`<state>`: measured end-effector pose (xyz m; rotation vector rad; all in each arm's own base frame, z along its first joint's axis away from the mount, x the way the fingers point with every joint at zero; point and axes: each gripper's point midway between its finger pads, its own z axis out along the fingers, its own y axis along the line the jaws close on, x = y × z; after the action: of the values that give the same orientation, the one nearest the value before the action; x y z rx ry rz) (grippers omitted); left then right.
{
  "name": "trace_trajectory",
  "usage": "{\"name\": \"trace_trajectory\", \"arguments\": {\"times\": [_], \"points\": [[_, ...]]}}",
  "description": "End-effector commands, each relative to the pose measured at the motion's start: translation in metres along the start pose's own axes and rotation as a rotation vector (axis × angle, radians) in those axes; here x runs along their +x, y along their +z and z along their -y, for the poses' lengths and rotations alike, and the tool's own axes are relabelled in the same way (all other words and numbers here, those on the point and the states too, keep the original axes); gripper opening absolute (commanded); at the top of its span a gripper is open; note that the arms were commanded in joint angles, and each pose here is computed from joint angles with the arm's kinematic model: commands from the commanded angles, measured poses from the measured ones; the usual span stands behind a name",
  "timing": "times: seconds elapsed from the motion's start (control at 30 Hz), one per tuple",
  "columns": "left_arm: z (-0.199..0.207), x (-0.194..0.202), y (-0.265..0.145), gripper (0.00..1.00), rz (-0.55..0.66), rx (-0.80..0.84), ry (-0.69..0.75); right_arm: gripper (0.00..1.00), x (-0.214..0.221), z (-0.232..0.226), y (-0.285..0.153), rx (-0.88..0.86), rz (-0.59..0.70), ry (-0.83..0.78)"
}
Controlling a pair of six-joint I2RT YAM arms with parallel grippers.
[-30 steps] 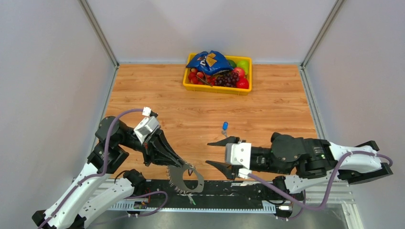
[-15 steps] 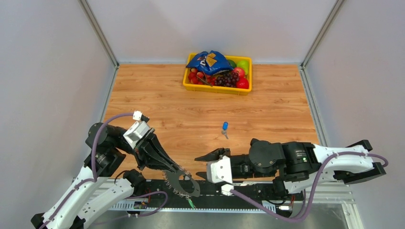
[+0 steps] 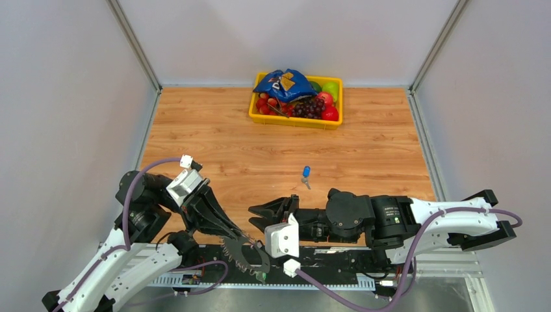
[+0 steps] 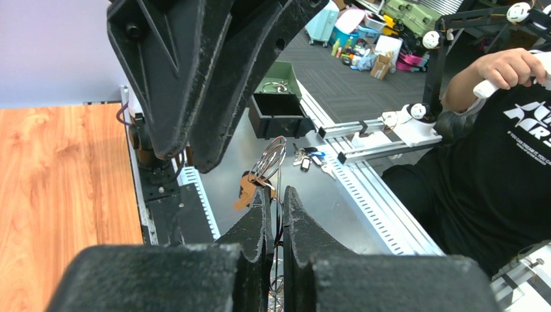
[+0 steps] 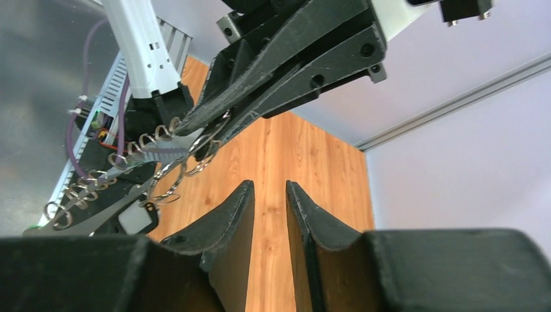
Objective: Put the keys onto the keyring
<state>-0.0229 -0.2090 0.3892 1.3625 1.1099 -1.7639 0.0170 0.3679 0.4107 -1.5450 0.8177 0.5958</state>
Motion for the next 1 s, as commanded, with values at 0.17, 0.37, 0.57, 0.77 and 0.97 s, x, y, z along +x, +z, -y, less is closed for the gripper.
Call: {"name": "trace_trajectory", "arguments": {"times": [0.17,0.37,0.57,0.77,0.97], "points": [[0.008,-0.004,0.000,0.00,0.006,0.021,0.065,0.34,-0.030,0.011,-0.004,0.014,0.124,-0.009],[0.012,-0.009,-0.001,0.00,0.010,0.024,0.092,0.40,-0.036,0.001,-0.011,-0.040,0.171,0.026],[0.013,-0.012,-0.001,0.00,0.016,0.021,0.111,0.43,-0.049,-0.012,-0.012,-0.117,0.231,0.057],[0.015,-0.014,-0.001,0.00,0.021,0.021,0.120,0.45,-0.044,-0.018,-0.004,-0.131,0.210,0.058],[0.016,-0.014,-0.001,0.00,0.023,0.021,0.123,0.46,-0.039,-0.025,0.005,-0.153,0.192,0.054]]}}
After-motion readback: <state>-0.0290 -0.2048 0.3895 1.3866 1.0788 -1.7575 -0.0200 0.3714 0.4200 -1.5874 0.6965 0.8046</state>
